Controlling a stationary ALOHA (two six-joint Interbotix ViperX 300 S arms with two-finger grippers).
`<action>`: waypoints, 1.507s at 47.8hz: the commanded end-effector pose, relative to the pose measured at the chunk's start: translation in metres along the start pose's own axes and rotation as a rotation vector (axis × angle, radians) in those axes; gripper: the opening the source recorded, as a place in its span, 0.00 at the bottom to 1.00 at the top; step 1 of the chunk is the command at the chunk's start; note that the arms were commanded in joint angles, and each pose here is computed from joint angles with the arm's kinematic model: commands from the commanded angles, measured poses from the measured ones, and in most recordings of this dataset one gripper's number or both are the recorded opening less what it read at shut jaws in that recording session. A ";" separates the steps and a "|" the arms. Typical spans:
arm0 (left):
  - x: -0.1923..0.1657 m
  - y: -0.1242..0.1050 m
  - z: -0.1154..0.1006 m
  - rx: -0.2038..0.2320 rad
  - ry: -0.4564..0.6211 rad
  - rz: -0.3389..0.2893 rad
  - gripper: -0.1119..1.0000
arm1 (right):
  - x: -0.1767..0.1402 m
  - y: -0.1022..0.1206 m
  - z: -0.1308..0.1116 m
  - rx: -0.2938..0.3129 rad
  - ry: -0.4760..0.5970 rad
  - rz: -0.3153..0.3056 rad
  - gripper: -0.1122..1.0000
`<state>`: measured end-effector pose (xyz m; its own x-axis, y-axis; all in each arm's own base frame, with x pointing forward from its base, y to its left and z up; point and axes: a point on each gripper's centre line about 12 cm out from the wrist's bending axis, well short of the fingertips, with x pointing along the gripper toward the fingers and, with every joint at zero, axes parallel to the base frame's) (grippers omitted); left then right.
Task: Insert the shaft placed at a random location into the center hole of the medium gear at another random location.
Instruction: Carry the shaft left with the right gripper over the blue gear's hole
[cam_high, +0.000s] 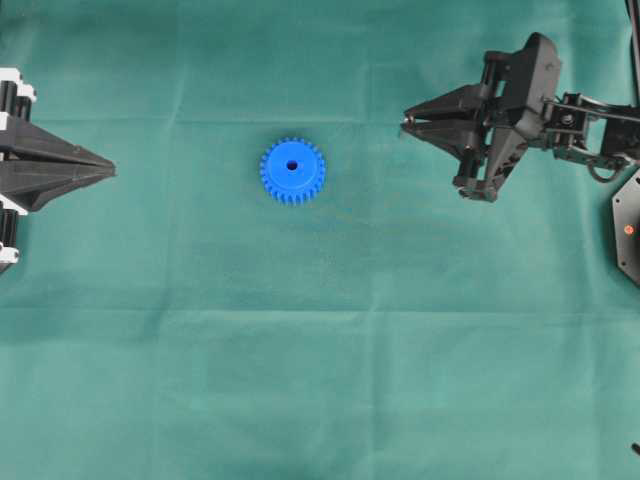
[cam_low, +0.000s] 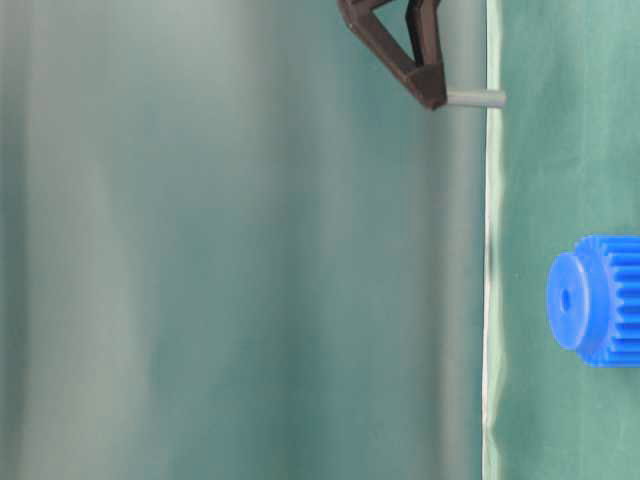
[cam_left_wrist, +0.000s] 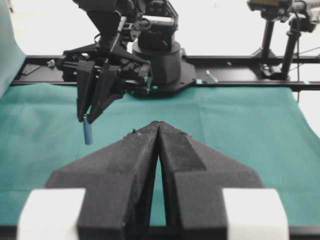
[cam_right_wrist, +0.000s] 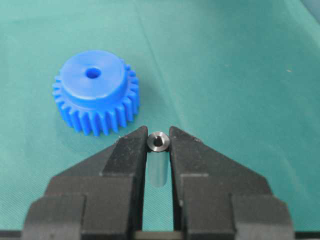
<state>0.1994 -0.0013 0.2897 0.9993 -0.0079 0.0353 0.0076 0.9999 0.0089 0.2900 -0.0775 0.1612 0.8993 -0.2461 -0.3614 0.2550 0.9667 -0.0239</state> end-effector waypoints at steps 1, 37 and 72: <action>0.003 0.000 0.010 0.000 -0.026 -0.002 0.10 | 0.007 0.004 0.014 -0.017 -0.033 0.012 0.22; 0.003 0.000 0.009 -0.008 -0.020 -0.002 0.10 | 0.090 0.039 0.052 -0.037 -0.041 0.090 0.22; 0.003 0.000 0.006 -0.008 -0.003 -0.002 0.10 | 0.112 0.047 0.050 -0.038 -0.022 0.102 0.22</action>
<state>0.1997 -0.0016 0.2879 0.9997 -0.0093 0.0215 0.0093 1.0000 0.0012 0.4140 -0.0624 0.1554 0.9143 -0.1444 -0.3785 0.1476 0.9888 -0.0206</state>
